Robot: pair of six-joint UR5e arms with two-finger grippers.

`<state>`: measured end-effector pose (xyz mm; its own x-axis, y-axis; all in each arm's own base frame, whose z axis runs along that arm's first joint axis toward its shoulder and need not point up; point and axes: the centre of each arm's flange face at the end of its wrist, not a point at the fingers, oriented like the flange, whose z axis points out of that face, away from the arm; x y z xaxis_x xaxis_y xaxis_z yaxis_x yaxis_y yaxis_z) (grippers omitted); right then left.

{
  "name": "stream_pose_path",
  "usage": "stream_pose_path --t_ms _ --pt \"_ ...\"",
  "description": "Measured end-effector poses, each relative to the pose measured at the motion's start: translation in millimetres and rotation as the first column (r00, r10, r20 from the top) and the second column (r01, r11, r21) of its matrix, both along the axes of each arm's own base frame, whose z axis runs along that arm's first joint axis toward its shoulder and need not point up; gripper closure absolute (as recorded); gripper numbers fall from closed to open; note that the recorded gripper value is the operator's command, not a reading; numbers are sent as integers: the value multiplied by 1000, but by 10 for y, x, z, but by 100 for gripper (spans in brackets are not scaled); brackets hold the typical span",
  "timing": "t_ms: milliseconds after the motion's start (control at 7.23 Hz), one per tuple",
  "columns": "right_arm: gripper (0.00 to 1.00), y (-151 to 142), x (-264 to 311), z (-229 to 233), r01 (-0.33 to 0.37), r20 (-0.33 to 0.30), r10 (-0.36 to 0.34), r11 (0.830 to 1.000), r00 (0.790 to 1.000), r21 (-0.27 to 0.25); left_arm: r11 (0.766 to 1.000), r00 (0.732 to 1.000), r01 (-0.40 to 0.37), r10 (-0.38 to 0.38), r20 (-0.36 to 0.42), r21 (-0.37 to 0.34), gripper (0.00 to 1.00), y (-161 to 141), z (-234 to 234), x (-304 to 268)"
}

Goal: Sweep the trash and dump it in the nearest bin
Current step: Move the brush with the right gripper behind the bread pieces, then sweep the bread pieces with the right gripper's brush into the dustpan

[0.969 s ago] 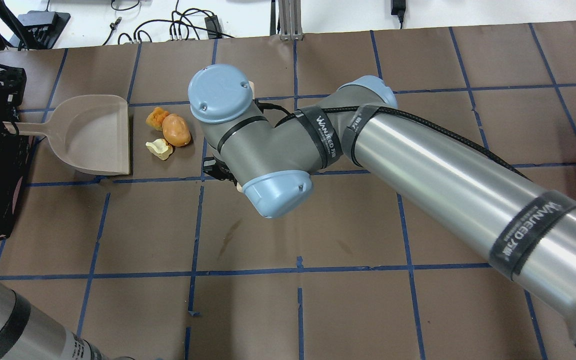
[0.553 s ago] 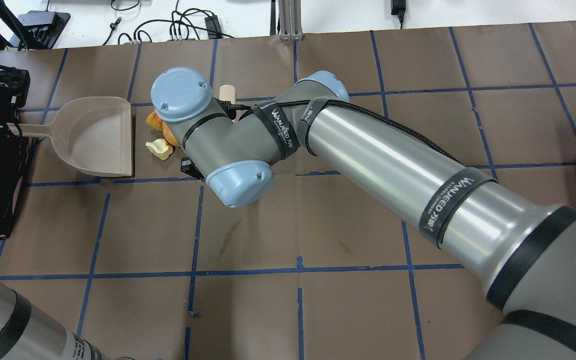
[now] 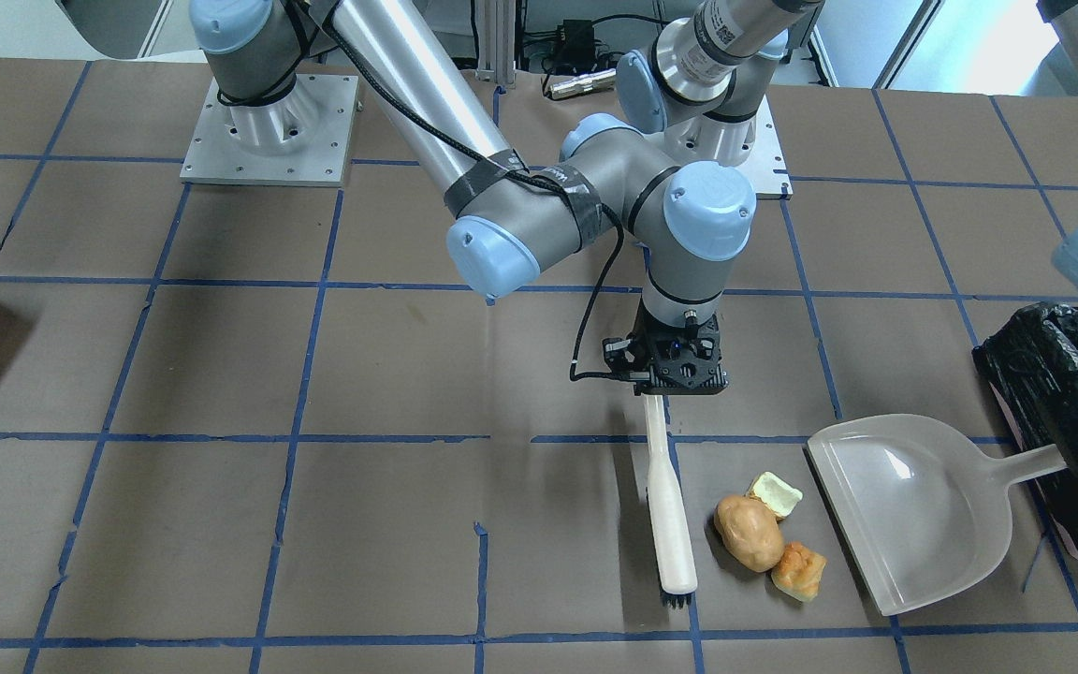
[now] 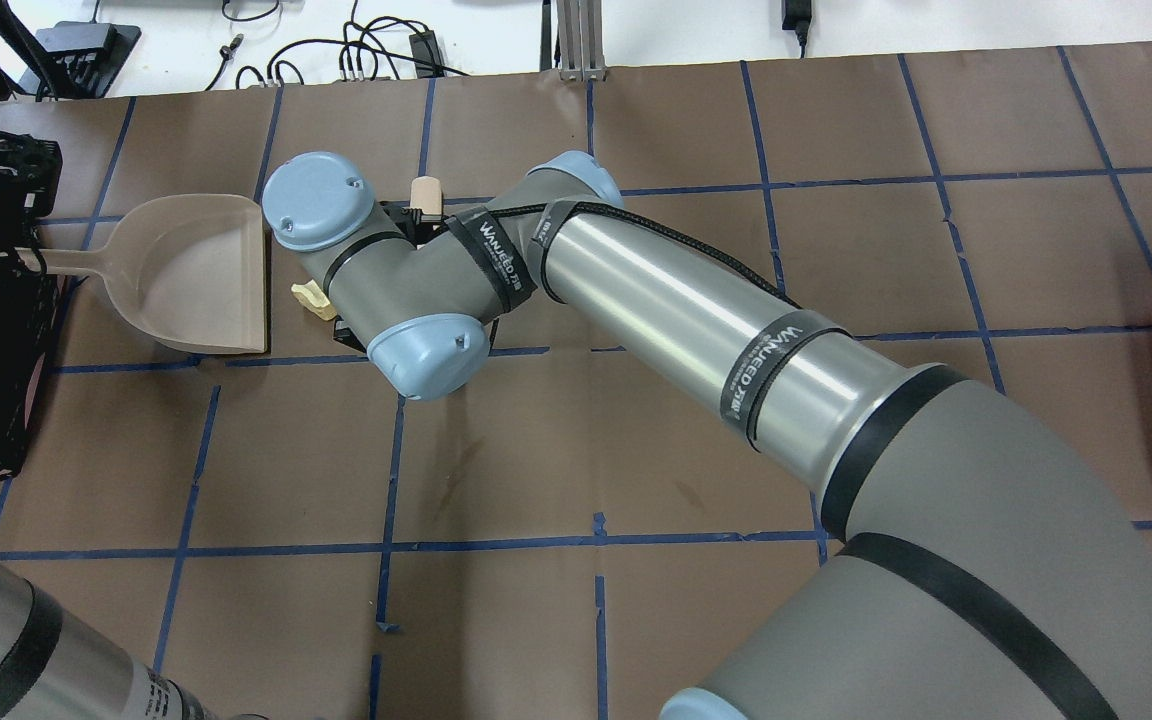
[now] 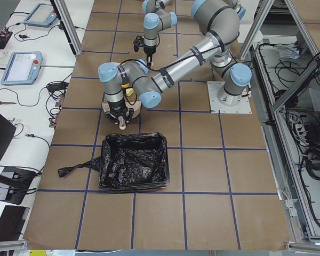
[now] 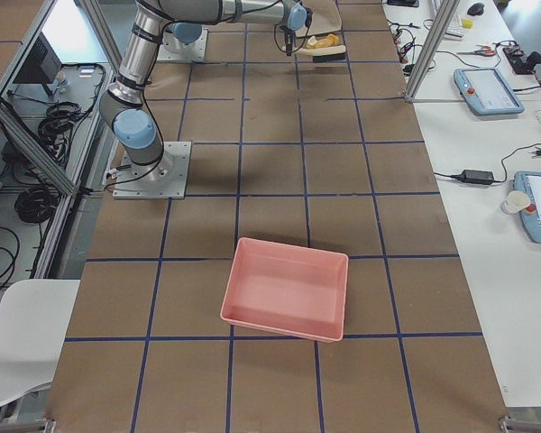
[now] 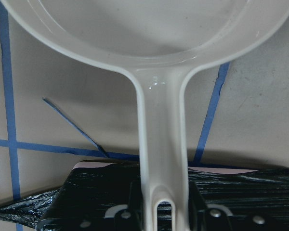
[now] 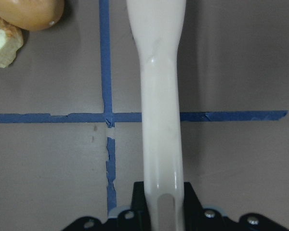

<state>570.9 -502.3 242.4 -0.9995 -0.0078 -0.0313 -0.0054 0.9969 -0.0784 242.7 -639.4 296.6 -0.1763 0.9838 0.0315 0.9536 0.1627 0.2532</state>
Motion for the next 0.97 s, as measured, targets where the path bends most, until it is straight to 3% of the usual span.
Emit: stream_pose_path --t_ms 969 --pt "95 -91 465 -312 -20 0 20 1000 1000 -20 1000 1000 10 -10 -9 11 100 60 -150 -100"
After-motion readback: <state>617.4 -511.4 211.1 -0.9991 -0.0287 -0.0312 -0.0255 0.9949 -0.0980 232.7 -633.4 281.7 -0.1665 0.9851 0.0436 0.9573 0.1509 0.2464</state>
